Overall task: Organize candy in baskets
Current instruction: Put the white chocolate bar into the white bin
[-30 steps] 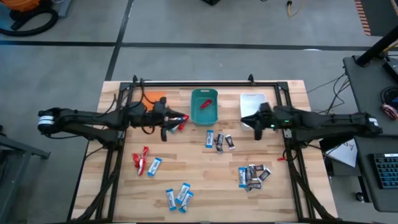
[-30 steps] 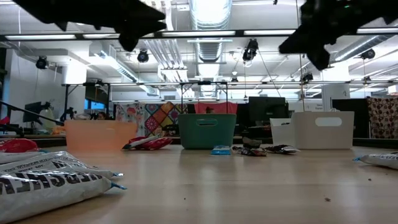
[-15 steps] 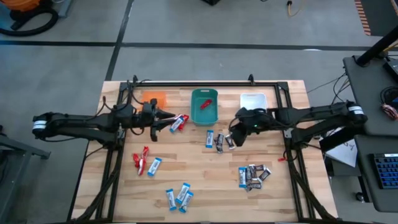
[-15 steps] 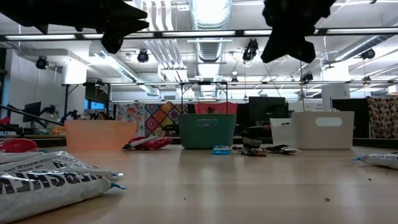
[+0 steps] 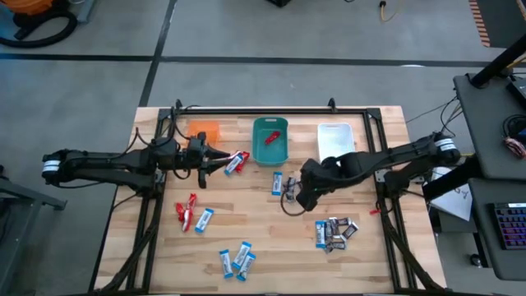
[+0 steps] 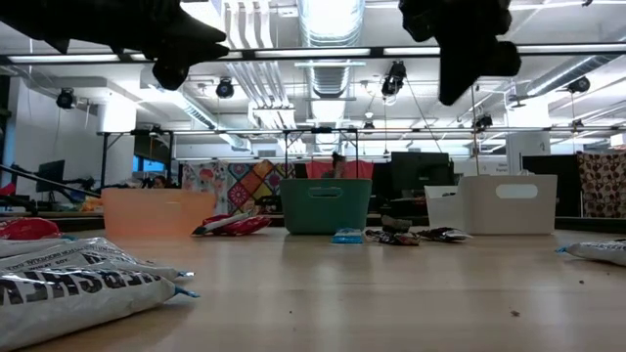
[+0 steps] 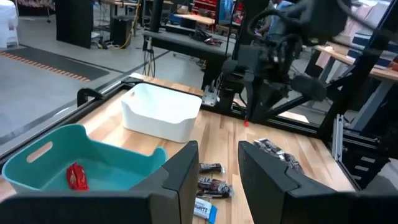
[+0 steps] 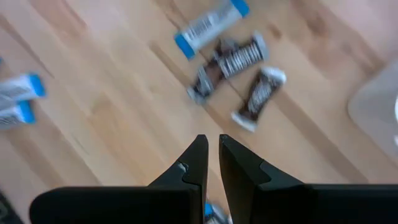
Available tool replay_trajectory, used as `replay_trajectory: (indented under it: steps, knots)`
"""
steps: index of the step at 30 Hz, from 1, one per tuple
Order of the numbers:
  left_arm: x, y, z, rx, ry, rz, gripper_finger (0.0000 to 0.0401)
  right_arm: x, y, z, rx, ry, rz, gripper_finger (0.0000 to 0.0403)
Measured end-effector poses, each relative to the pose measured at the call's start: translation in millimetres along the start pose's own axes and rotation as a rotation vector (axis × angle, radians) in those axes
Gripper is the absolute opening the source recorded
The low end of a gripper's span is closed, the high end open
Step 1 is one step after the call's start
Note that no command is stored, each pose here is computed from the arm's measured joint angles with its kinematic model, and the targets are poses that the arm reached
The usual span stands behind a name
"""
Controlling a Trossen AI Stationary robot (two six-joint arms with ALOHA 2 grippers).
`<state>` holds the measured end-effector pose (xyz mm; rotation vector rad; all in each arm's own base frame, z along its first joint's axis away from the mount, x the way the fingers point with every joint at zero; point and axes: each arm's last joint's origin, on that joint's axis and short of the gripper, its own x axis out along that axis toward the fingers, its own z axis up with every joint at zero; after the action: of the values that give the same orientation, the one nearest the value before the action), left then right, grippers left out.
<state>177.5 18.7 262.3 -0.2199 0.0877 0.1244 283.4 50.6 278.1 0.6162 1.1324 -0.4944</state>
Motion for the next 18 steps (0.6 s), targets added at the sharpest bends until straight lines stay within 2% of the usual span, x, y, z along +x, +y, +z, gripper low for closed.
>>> replay_trajectory:
  steps: [9,18]
  knots:
    - [0,1,-3,-0.010,0.033,0.007,0.0097,13,10,-21,0.043,0.147,-0.087,0.0033]
    - [0,0,0,-0.003,0.023,0.005,0.0097,9,20,-40,0.156,0.264,-0.055,0.0034]
